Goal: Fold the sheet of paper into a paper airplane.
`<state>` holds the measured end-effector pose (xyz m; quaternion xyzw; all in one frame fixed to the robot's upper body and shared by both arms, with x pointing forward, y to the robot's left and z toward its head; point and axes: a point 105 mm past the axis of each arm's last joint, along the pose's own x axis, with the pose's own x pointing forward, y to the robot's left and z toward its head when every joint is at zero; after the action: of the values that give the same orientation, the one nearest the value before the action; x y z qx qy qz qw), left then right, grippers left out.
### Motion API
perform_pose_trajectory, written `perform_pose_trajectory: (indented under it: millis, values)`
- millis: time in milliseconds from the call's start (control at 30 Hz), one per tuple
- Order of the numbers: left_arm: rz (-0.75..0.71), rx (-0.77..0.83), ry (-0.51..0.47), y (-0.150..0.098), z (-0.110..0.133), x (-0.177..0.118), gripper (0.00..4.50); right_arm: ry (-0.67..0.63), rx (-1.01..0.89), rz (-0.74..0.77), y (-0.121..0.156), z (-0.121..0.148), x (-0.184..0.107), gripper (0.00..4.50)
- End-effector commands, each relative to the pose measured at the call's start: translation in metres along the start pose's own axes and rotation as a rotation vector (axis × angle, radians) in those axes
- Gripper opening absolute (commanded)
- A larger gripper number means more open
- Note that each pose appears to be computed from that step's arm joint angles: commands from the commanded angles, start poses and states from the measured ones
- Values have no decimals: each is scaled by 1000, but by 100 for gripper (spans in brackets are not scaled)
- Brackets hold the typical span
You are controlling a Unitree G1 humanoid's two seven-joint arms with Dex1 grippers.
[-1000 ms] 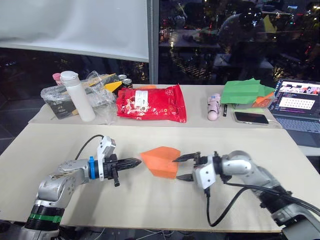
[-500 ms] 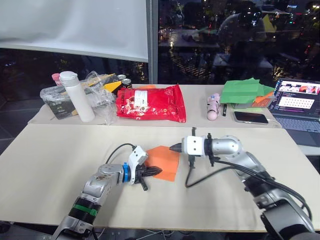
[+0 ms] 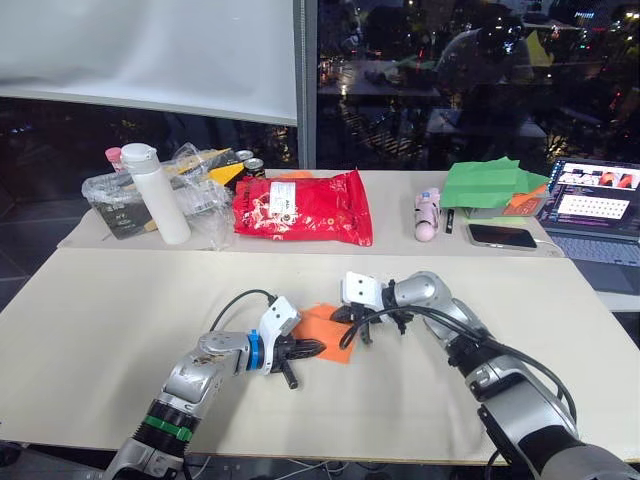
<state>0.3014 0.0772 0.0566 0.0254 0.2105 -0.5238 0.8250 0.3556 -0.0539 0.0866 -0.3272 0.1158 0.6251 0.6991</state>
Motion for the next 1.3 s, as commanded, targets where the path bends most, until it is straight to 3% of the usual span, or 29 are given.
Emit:
perform_pose_trajectory:
  millis: [33,300,500,667,800,900,1000,1300]
  values:
    - [20,-57,72,-1,-22,4,0,-62,38,61,12,16,-5,2]
    - [-1,-104,67,-8,-21,4,0,-103,83,72,28,29,-7,2]
    - [-52,-172,94,-24,-11,-21,0,-62,77,56,39,18,2,2]
    - [-122,-198,95,-34,10,-60,0,-36,79,50,47,8,9,2]
    - [-112,-139,-11,-21,39,-80,0,-17,47,51,54,3,11,2]
    - [8,-82,-93,14,50,-75,0,7,2,44,59,-3,13,2]
    - [31,-3,-81,29,48,-64,0,11,-3,29,62,-3,14,2]
    - [-146,67,21,19,23,-29,0,27,58,-52,68,-11,5,2]
